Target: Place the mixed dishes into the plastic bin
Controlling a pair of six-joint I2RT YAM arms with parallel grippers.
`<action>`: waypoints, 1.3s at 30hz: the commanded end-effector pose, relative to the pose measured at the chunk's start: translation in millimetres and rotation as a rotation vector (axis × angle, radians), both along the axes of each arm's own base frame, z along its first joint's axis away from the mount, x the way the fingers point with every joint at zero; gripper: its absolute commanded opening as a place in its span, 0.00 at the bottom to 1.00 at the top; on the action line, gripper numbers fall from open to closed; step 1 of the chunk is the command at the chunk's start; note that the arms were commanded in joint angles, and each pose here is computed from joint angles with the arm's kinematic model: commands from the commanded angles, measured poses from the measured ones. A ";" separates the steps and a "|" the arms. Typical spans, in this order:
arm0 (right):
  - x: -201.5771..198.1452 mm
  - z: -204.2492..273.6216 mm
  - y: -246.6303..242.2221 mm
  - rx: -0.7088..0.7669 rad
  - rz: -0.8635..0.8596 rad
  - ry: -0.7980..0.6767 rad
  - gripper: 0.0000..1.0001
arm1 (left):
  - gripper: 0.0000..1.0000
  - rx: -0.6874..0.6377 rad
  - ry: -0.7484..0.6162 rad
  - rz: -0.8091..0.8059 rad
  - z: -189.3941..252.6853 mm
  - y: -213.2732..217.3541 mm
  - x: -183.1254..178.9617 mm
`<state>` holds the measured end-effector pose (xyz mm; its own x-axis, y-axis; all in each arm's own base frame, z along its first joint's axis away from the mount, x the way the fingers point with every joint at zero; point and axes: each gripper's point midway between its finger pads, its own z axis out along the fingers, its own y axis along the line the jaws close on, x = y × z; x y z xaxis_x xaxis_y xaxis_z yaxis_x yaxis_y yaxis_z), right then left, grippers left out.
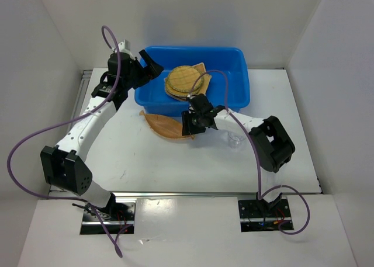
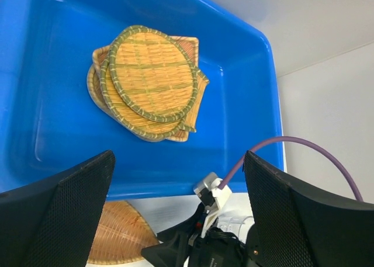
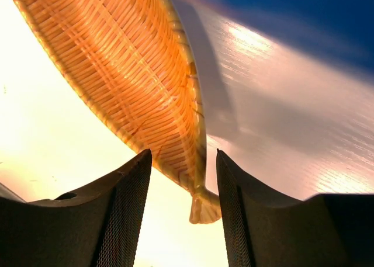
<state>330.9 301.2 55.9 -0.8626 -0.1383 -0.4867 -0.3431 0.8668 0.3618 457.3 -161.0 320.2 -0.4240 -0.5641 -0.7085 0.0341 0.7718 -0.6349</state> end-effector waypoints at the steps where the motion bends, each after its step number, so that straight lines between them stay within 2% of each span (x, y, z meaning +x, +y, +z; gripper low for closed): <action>1: -9.7 10.3 -1.1 -0.010 0.009 -0.020 0.54 | 0.97 -0.023 -0.066 0.021 21.4 4.3 -2.3; 3: -5.9 7.7 1.3 -0.015 0.016 -0.022 0.54 | 0.97 -0.034 -0.072 0.023 23.8 3.8 -1.5; 5: -4.6 2.3 5.7 -0.012 0.025 -0.006 0.50 | 0.97 -0.042 -0.069 0.026 24.1 3.5 -1.5; 6: -2.6 -5.9 7.2 -0.022 0.026 0.008 0.44 | 0.97 -0.042 -0.069 0.026 24.1 3.5 -1.5; 11: 0.1 -23.5 14.7 -0.021 0.031 0.047 0.30 | 0.97 -0.038 -0.072 0.044 24.2 7.8 -5.1; 21: -2.7 -24.1 19.6 0.009 0.033 0.064 0.29 | 0.97 -0.041 -0.070 0.065 23.2 12.0 -8.4; 25: -9.2 -30.0 17.0 0.006 0.031 0.089 0.25 | 0.97 -0.052 -0.076 0.068 27.5 12.3 -10.5; 27: -11.3 -29.2 19.0 0.019 0.032 0.101 0.33 | 0.97 -0.052 -0.077 0.068 27.3 12.9 -12.8; 33: -22.9 -39.9 20.3 -0.009 0.049 0.137 0.31 | 0.97 -0.065 -0.082 0.070 29.0 13.8 -17.1; 35: -26.0 -45.6 21.6 -0.024 0.053 0.141 0.27 | 0.97 -0.074 -0.091 0.081 31.6 15.5 -18.4; 39: -32.8 -53.7 17.0 -0.065 0.050 0.161 0.27 | 0.97 -0.077 -0.100 0.081 35.7 16.1 -20.6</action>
